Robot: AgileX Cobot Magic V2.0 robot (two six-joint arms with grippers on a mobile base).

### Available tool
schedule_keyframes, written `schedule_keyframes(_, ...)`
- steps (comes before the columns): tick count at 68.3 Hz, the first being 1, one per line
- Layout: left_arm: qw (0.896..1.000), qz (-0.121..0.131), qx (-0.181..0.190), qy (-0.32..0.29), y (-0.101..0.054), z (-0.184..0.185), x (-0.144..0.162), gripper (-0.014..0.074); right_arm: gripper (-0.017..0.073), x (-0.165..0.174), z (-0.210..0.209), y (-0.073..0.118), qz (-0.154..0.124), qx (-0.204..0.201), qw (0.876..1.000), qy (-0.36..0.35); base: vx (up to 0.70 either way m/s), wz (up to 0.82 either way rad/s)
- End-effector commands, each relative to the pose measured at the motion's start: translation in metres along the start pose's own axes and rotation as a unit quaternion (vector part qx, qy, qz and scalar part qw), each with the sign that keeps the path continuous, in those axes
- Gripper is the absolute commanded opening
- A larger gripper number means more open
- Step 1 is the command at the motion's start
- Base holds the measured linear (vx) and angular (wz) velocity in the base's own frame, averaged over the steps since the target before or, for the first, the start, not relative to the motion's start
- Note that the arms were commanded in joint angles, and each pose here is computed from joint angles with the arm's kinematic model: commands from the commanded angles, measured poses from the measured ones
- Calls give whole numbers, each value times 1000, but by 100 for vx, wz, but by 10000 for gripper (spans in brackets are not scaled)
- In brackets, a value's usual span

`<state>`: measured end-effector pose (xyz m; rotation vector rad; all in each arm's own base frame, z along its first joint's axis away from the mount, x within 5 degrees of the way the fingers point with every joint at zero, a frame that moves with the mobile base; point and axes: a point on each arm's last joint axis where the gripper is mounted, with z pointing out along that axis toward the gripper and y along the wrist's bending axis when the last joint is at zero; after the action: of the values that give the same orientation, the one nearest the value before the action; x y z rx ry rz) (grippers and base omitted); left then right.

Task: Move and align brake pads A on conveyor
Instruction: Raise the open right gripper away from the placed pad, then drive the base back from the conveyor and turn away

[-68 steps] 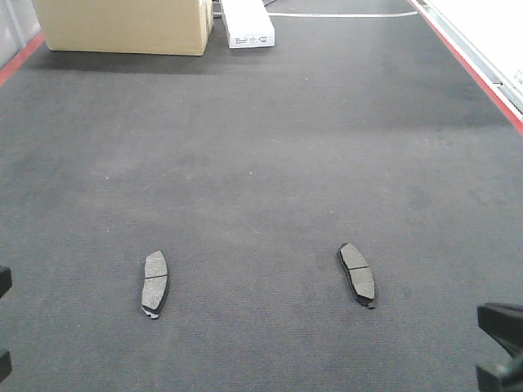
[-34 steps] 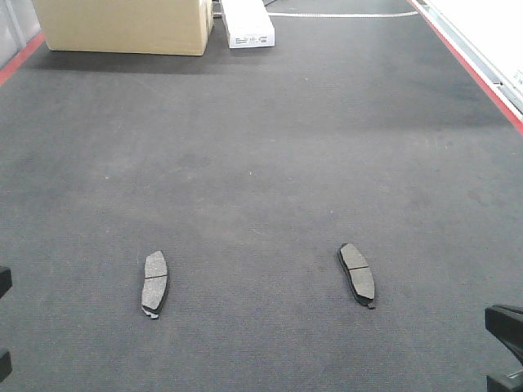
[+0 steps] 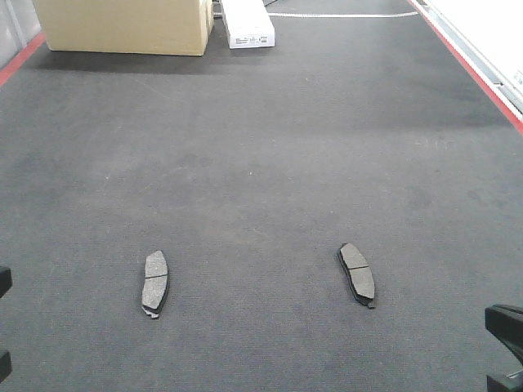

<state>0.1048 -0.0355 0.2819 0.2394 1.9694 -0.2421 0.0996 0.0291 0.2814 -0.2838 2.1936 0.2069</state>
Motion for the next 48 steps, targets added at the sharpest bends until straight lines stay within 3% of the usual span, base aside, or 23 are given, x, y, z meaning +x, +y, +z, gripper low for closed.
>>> schedule_keyframes(1,999,1,12,-46,-3,-3,-14,-6,-8,-12,-4,0,-4,3,999,-41,0,0)
schedule_keyframes(48,999,1,12,-46,-3,-3,-14,-6,-8,-12,-4,0,-4,3,999,-41,-8,-2)
